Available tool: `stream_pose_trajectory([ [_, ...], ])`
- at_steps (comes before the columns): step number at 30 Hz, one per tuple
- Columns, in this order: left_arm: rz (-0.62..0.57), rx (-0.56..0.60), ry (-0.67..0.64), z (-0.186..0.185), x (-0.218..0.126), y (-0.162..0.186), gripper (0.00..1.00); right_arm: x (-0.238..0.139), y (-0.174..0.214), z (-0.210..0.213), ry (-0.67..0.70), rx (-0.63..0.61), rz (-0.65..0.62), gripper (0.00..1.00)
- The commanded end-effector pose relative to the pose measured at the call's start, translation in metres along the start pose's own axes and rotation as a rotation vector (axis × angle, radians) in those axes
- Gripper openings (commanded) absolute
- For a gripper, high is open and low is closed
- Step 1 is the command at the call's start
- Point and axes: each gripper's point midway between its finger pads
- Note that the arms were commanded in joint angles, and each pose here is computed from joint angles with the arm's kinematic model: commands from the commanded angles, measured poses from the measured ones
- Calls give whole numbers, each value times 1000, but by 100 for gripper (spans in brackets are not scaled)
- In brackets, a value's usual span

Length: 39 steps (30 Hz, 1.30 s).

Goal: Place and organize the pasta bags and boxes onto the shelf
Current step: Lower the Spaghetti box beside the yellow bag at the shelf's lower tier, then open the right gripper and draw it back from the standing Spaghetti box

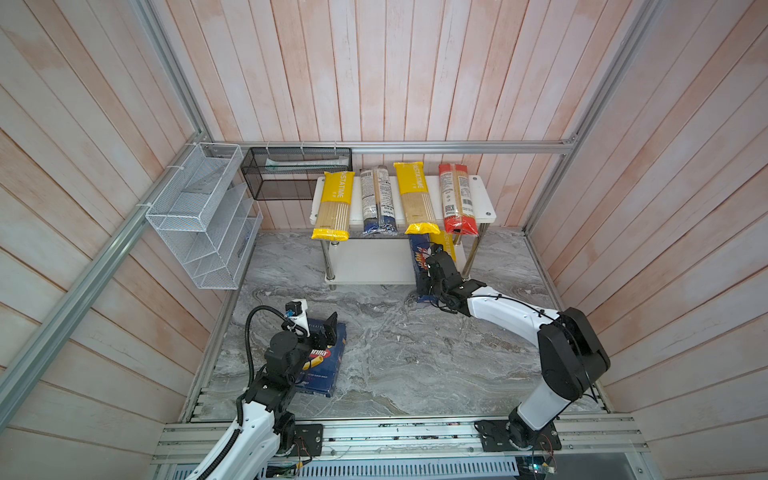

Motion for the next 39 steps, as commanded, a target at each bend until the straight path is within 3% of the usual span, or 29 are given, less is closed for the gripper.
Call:
stream_pose_trajectory([
  [1, -34, -7, -5, 1, -1, -17, 100, -8, -54, 31, -91, 38, -169, 32],
  [25, -28, -8, -8, 1, 0, -15, 100, 18, -53, 15, -48, 99, -150, 34],
  [39, -32, -6, -6, 1, 0, -16, 100, 28, -42, 8, -30, 136, -110, 53],
])
Point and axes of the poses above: each gripper's point midway between its finger pads, its own x axis out along the fingers, its own z axis along the line the jaws close on, y = z × x, and after that the axes turned 13 degrees about x, right-handed
